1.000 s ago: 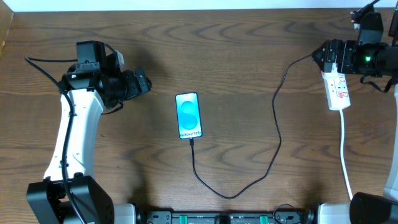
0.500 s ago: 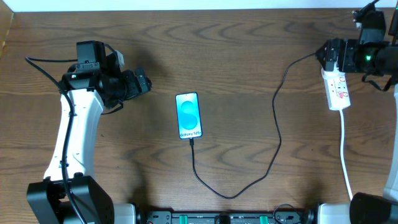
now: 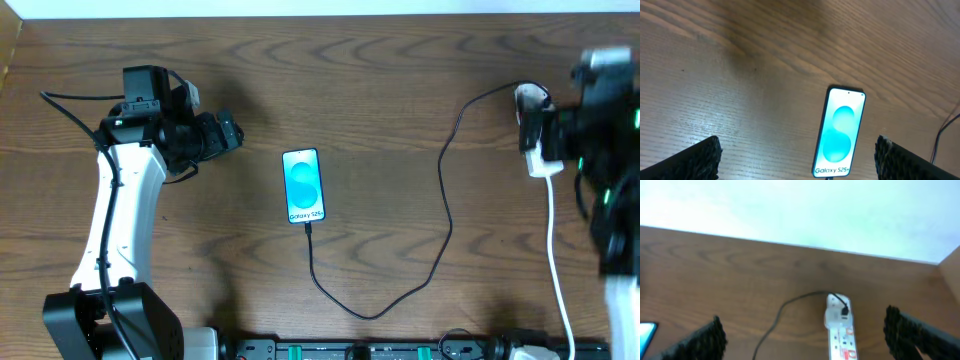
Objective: Plug charger to phone and switch on socket
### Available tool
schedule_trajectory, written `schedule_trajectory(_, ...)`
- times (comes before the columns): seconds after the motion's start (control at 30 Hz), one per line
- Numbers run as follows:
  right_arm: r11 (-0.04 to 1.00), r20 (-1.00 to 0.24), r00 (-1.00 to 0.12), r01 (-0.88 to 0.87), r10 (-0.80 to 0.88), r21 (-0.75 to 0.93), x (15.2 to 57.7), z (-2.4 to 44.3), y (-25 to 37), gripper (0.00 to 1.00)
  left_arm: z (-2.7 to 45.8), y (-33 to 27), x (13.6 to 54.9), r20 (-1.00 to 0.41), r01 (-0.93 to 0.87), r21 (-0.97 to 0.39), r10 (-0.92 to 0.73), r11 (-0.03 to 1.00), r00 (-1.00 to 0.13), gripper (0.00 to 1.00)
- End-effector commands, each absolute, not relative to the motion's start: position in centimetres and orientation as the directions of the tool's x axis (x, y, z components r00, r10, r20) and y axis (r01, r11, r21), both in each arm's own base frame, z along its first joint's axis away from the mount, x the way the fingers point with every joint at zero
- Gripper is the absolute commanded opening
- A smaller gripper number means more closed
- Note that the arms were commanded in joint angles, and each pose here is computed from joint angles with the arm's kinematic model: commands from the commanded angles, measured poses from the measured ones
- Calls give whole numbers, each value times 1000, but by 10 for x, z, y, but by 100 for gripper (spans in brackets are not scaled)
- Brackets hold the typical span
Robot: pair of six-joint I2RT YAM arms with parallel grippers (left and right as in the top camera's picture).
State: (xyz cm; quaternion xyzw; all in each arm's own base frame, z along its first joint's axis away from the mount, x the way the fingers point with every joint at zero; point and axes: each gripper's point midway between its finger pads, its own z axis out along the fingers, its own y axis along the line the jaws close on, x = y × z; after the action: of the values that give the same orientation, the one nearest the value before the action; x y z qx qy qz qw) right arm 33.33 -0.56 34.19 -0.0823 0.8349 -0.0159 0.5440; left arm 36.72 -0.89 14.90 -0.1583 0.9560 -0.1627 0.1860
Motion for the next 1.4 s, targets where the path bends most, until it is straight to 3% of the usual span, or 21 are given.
schedule_trajectory(0.0,970,-914,-327,-131,-239,-207,308,325,-4,99,151,-6,370,-318,-237,-359,-357,903,-878,97)
schedule_trajectory(0.37,943,-944,-66,-94,-325,-318,260,267,5,99,151,-6,370,-317,-237,-359,-357,903,-878,97)
schedule_trajectory(0.77,921,-944,57,-208,-324,-328,244,197,35,99,151,-6,370,-317,-237,-359,-357,903,-878,97)
schedule_trajectory(1.03,915,-948,11,-256,-319,-311,242,157,40,99,151,-6,370,-318,-237,-359,-357,903,-878,97)
schedule_trajectory(1.37,920,-950,28,-245,-310,-307,241,162,40,99,151,-6,370,-317,-237,-359,-357,903,-878,97)
